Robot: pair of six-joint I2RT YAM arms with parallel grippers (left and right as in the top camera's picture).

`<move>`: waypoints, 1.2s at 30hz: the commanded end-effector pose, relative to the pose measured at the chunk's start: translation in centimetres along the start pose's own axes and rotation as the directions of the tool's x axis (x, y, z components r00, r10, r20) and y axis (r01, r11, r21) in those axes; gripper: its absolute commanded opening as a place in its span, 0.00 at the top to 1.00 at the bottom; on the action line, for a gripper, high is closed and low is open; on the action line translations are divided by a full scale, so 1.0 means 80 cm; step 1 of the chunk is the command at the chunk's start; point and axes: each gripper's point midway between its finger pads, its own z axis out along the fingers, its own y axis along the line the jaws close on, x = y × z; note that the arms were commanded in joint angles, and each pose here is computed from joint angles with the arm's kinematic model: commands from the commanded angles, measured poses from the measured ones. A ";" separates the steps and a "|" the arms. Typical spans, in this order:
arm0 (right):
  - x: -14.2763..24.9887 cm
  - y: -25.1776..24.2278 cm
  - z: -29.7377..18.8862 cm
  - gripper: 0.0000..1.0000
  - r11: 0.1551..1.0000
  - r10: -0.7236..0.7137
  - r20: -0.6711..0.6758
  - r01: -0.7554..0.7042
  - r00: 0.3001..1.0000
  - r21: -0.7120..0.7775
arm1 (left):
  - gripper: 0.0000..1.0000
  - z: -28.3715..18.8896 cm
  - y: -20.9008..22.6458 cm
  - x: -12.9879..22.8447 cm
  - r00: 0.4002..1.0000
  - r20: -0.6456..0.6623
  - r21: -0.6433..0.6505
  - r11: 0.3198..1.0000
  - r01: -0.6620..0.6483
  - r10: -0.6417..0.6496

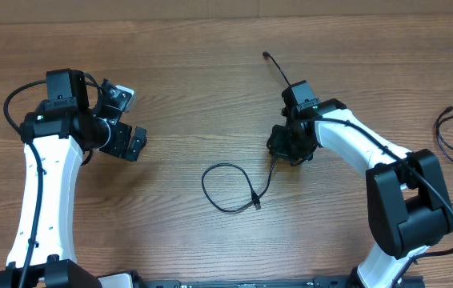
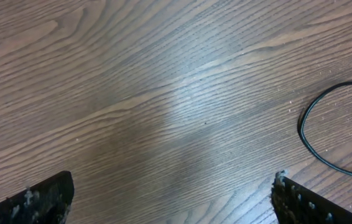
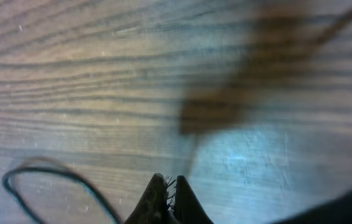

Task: Untangle cables
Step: 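Pull the last black cable right and off the table's right edge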

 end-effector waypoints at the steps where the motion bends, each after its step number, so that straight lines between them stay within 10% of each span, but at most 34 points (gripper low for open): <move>1: -0.035 0.025 -0.039 0.96 0.999 -0.029 0.081 0.032 0.996 -0.031 | 0.00 -0.001 0.003 -0.003 1.000 0.006 -0.003 1.000 -0.012 0.012; 20: -0.165 0.067 -0.379 0.96 0.989 -0.029 0.593 0.110 0.805 -0.101 | 0.00 -0.001 0.003 -0.003 1.000 0.006 -0.003 1.000 -0.012 0.012; 36: -0.222 -0.153 -0.547 0.96 0.929 0.134 0.892 -0.368 0.431 0.038 | 0.00 -0.001 0.003 -0.003 1.000 0.006 -0.003 1.000 -0.012 0.012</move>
